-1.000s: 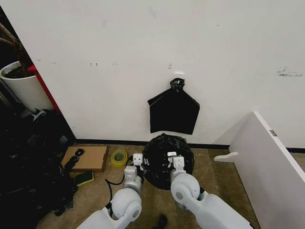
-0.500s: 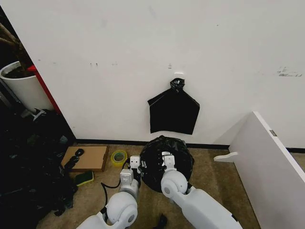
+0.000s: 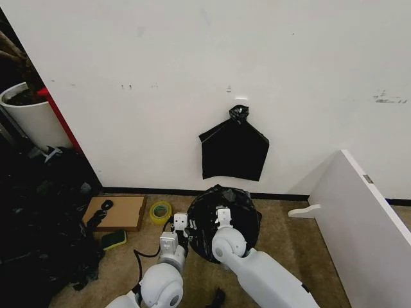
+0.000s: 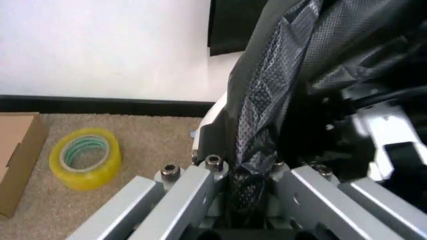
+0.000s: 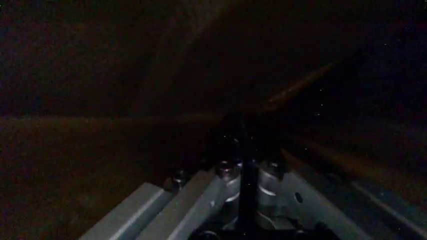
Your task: Place the garbage bag over the trash bin.
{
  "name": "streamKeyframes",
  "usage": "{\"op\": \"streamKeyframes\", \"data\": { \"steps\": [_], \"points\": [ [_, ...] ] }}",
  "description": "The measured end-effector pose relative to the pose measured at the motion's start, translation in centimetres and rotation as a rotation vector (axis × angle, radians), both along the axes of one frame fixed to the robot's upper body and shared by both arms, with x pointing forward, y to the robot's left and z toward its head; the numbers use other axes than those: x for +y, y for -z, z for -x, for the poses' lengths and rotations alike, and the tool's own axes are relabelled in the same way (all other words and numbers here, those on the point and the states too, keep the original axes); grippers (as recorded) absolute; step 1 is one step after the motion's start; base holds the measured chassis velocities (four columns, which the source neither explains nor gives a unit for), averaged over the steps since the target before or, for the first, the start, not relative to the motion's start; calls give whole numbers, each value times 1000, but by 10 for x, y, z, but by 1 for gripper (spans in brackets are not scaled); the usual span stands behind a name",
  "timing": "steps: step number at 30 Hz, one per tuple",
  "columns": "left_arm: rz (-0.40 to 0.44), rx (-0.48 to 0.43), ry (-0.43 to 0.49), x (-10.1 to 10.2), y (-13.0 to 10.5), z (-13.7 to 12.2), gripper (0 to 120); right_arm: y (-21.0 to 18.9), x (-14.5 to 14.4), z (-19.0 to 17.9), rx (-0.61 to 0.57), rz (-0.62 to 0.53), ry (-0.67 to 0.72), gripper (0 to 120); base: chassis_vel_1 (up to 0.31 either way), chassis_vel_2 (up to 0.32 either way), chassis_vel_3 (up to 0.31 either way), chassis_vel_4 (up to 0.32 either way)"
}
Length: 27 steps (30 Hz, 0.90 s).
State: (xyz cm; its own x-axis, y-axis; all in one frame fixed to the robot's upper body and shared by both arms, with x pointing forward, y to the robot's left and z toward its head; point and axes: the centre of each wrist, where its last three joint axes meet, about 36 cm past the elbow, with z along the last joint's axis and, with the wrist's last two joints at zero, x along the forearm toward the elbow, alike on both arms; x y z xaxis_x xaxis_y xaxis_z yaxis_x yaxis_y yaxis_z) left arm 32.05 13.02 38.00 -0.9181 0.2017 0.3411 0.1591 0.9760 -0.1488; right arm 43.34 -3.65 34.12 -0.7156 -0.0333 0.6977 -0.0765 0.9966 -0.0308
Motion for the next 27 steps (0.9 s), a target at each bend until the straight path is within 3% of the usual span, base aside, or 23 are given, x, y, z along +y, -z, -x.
{"op": "streamKeyframes", "data": {
  "steps": [16, 27],
  "points": [
    [2, 1, 14, 4, -3, 8, 0, 12, -5, 4, -20, 7, 13, 0, 0, 0, 0, 0],
    [-6, -4, -15, 8, 3, -6, 0, -32, -17, 47, -41, -31, -72, 0, 0, 0, 0, 0]
  ]
}}
